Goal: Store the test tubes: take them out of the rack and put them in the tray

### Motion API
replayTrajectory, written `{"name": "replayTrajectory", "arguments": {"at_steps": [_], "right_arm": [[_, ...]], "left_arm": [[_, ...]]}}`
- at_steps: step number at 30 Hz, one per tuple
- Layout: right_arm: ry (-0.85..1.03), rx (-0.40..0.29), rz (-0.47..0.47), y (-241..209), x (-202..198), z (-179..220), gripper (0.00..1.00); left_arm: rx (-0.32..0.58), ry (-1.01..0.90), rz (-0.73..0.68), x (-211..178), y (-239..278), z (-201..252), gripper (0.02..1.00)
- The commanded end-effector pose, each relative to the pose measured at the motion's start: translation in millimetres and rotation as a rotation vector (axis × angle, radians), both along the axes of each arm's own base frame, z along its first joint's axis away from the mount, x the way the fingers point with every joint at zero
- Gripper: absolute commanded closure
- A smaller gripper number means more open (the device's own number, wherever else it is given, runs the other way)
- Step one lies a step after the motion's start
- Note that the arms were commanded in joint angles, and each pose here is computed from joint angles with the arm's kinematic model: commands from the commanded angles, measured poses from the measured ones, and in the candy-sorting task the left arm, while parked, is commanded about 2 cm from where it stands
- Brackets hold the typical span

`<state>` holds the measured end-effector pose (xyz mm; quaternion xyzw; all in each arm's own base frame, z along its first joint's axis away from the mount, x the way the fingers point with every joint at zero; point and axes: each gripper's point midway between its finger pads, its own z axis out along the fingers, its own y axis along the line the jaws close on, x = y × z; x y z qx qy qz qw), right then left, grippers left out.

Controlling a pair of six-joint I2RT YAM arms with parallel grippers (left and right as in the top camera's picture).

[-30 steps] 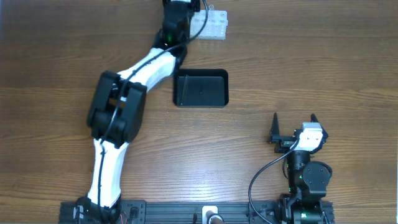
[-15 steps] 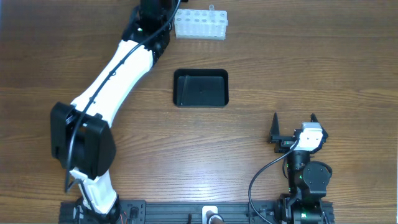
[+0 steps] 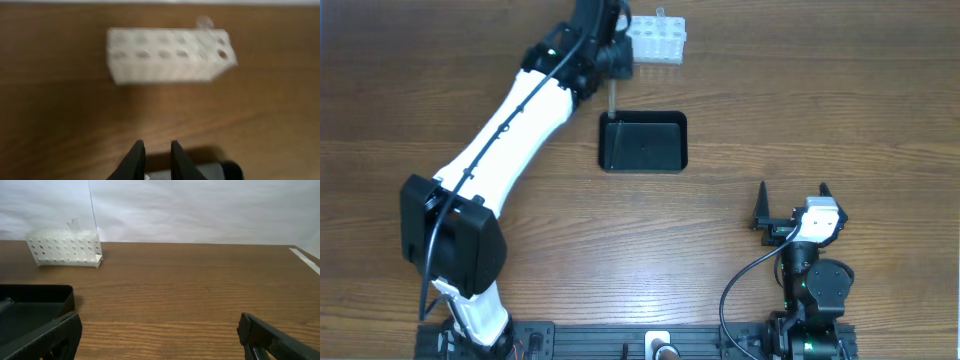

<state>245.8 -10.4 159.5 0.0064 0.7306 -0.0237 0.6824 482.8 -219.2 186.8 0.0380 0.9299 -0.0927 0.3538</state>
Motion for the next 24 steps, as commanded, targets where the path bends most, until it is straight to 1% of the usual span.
{"name": "replayTrajectory", "arguments": {"at_steps": [1,6,11,20,24], "right_arm": [[0.009,0.002,-0.016,-3,0,-4,0.007],[0.009,0.002,-0.016,-3,0,-4,0.009],[0.009,0.002,-0.016,-3,0,-4,0.009],[0.009,0.002,-0.016,-3,0,-4,0.009],[0.009,0.002,-0.016,-3,0,-4,0.009]], "left_arm": [[-0.016,0.009,-0.050,-12,-23,2,0.978],[0.014,0.066,-0.082,-19,-39,-28,0.976],[0.065,0.158,-0.088,-28,-38,-64,0.978],[0.106,0.236,-0.087,-34,-35,-96,0.976],[0.102,0.283,-0.105,-40,-37,-109,0.978]]}}
